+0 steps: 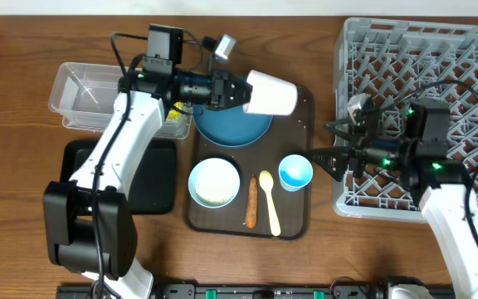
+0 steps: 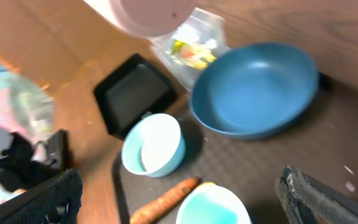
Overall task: Sort waste into correct bins and load items into the dishwasher rack
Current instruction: 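Lift the pink cup with the left gripper toward the right gripper, then grasp the pink cup with the right gripper and release the left gripper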
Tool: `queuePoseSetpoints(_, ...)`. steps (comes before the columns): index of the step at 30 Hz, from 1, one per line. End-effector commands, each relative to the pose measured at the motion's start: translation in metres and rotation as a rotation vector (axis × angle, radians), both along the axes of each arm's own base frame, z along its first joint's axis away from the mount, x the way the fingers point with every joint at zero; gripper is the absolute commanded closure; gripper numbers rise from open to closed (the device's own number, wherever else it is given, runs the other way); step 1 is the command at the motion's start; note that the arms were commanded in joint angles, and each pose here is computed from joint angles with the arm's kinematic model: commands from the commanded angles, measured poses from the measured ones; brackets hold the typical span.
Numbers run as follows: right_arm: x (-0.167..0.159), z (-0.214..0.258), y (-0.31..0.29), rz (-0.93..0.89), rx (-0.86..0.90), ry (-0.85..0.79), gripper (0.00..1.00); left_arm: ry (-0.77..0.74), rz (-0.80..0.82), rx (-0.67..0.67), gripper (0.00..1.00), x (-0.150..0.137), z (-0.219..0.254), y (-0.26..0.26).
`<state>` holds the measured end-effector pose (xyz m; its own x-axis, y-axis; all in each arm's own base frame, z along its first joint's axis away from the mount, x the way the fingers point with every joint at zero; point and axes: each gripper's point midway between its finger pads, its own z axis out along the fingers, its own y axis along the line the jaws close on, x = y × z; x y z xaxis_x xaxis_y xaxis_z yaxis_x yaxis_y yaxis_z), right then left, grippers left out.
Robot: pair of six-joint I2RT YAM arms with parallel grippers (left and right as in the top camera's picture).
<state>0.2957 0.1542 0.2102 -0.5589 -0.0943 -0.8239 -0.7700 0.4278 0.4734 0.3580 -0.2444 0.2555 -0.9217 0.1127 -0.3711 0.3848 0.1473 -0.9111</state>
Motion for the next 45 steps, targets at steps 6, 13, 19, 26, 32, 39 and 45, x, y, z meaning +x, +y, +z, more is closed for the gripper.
queuePoseSetpoints(6,-0.002,0.042,0.015,0.130,0.134,-0.133,0.01,0.020,-0.157,-0.065,0.94,-0.036,0.004,-0.033)
queuePoseSetpoints(13,0.003,0.058,0.016,0.132,0.172,-0.160,0.01,0.015,-0.179,-0.033,0.94,-0.045,-0.001,-0.049)
queuePoseSetpoints(19,-0.004,0.070,0.019,0.183,0.217,-0.154,0.04,0.009,-0.177,-0.016,0.94,-0.046,-0.004,-0.053)
queuePoseSetpoints(26,-0.004,0.071,0.019,0.183,0.223,-0.147,0.10,0.013,-0.177,-0.016,0.94,-0.046,-0.004,-0.053)
queuePoseSetpoints(32,-0.006,0.073,0.019,0.197,0.228,-0.155,0.16,0.017,-0.176,-0.016,0.94,-0.046,-0.004,-0.053)
queuePoseSetpoints(39,-0.006,0.077,0.025,0.212,0.221,-0.198,0.17,0.032,-0.173,-0.014,0.94,-0.046,-0.004,-0.053)
queuePoseSetpoints(45,-0.006,0.074,0.037,0.212,0.206,-0.200,0.17,0.039,-0.173,-0.013,0.94,-0.046,-0.004,-0.053)
